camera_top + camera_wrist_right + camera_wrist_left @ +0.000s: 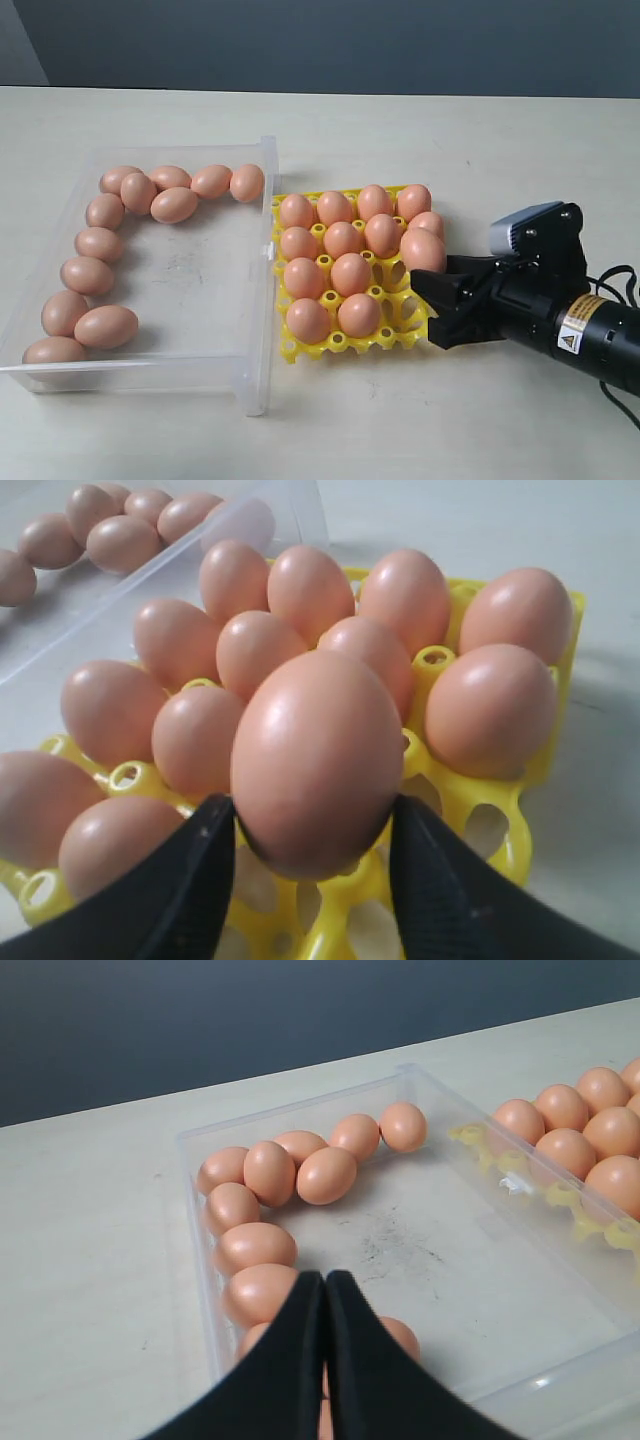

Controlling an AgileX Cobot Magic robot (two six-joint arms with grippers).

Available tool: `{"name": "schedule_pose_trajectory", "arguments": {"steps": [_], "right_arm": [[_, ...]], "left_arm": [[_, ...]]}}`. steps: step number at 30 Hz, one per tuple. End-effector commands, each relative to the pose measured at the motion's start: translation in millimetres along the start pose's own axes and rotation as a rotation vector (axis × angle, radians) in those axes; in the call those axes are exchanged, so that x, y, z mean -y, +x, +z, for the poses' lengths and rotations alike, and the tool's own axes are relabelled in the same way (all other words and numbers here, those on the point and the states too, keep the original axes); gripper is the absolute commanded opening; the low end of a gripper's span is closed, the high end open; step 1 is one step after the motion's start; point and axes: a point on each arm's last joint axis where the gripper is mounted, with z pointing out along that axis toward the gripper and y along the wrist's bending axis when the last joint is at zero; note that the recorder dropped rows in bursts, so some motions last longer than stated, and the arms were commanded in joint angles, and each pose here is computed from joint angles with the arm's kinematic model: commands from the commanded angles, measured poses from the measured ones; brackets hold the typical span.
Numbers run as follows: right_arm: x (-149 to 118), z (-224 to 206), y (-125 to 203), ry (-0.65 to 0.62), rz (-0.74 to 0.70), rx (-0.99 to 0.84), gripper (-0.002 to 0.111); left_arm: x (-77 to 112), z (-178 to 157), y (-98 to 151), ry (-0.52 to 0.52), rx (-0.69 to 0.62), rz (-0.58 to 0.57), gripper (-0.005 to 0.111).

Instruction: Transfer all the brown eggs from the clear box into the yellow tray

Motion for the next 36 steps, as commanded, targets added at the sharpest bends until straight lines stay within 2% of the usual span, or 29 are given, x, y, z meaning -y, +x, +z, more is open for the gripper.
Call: {"name": "schedule_pose_trajectory", "arguments": {"steps": [1, 5, 9, 12, 19, 21, 22, 25, 27, 30, 32, 34, 36], "right_arm": [[0.2, 0.3, -1.6, -0.008, -0.006, 0.022, 0.001], [1.7, -0.2, -4.5, 0.015, 0.071, -0.01, 0.001], [10.4, 5.5, -13.2, 0.116, 0.131, -0.226, 0.001], [14.0, 9.0, -32.7, 0.213, 0.153, -0.326, 0.001], [-13.2, 6.3, -96.3, 0.168, 0.098, -0.161, 0.001], [-16.5, 3.8, -112.0, 0.258, 0.081, -0.177, 0.001], [-17.4, 1.0, -123.3, 0.381, 0.028, -0.238, 0.001], [-22.6, -3.3, -142.7, 0.464, -0.061, -0.354, 0.001], [-31.5, -4.6, -157.8, 0.405, -0.047, -0.408, 0.001], [-49.5, -6.4, -179.2, 0.238, -0.098, -0.444, 0.001], [-57.1, -6.7, -189.1, 0.17, -0.117, -0.465, 0.0], [-56.0, 5.8, -190.8, 0.165, -0.115, -0.586, -0.001], [-50.1, 28.1, -176.1, 0.168, -0.136, -0.723, -0.001]], "left_arm": [[0.1, 0.0, 0.1, 0.001, 0.011, -0.002, 0.0], [0.1, 0.0, 0.1, 0.001, 0.011, -0.002, 0.0], [0.1, 0.0, 0.1, 0.001, 0.011, -0.002, 0.0], [0.1, 0.0, 0.1, 0.001, 0.011, -0.002, 0.0], [0.1, 0.0, 0.1, 0.001, 0.011, -0.002, 0.0], [0.1, 0.0, 0.1, 0.001, 0.011, -0.002, 0.0], [0.1, 0.0, 0.1, 0.001, 0.011, -0.002, 0.0], [0.1, 0.0, 0.1, 0.001, 0.011, -0.002, 0.0], [0.1, 0.0, 0.1, 0.001, 0.011, -0.002, 0.0], [0.1, 0.0, 0.1, 0.001, 0.011, -0.002, 0.0], [0.1, 0.0, 0.1, 0.001, 0.011, -0.002, 0.0], [0.1, 0.0, 0.1, 0.001, 0.011, -0.002, 0.0], [0.1, 0.0, 0.1, 0.001, 0.011, -0.002, 0.0]]}}
